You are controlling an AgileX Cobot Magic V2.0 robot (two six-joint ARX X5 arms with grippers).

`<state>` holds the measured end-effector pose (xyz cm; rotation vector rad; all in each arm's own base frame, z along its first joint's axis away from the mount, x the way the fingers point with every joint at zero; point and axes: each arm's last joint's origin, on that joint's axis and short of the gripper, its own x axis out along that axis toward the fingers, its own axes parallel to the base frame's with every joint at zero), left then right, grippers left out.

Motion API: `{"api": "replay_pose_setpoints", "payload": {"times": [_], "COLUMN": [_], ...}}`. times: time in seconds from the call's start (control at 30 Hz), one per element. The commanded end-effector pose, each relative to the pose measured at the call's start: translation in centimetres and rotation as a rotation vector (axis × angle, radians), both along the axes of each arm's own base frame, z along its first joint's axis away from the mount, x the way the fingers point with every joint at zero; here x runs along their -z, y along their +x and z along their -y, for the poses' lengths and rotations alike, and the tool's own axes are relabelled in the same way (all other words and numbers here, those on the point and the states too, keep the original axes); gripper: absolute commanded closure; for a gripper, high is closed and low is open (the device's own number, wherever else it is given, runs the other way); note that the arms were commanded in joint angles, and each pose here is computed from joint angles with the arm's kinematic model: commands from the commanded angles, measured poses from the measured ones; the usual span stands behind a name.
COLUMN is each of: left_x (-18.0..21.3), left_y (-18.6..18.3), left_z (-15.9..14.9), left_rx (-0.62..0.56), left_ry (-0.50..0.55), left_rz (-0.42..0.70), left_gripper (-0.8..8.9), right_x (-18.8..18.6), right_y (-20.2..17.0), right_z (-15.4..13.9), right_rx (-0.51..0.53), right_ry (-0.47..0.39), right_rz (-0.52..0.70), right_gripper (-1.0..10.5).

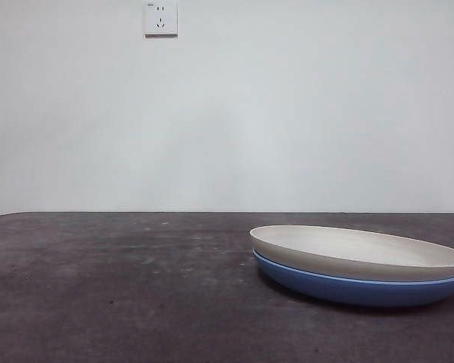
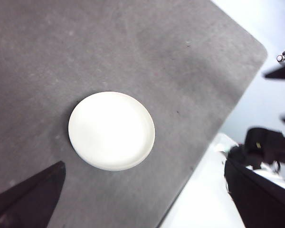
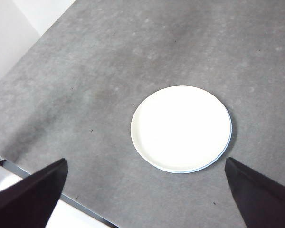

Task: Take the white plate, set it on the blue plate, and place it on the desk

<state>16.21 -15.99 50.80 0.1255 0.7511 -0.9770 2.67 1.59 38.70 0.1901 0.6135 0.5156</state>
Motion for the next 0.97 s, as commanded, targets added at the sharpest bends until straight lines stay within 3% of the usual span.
{"api": "replay_pose_setpoints", "payload": {"times": [0.03,0.23,0.47,0.73,0.97], "left_x": [-0.3,2.0,5.6,8.6,9.5], "left_y": [-3.5,-9.4,-13.9,-16.1,-15.9], "left_z": [-3.0,-9.1,-13.4,-15.5,-15.3], "left_rx": [0.002,-0.078,-0.112,-0.131,-0.138], "left_ry": [0.023,0.065,-0.010,-0.048,-0.056], "left_rz": [0.042,0.145,0.241,0.243,0.238], "left_gripper": [1.56,1.56,1.56,1.56,1.56], "right_x": [-0.4,-0.4,-0.3,0.2,1.6], "right_y": [-0.1,0.2,1.8,4.3,8.4], "right_z": [0.0,0.0,-0.3,-0.7,-1.3], "right_rx": [0.029,0.049,0.055,0.052,0.025], "right_ry": [0.044,0.069,0.063,0.037,-0.029], "right_rz": [-0.012,-0.044,-0.109,-0.197,-0.361], "right_gripper": [2.8,2.8,2.8,2.8,2.8]}}
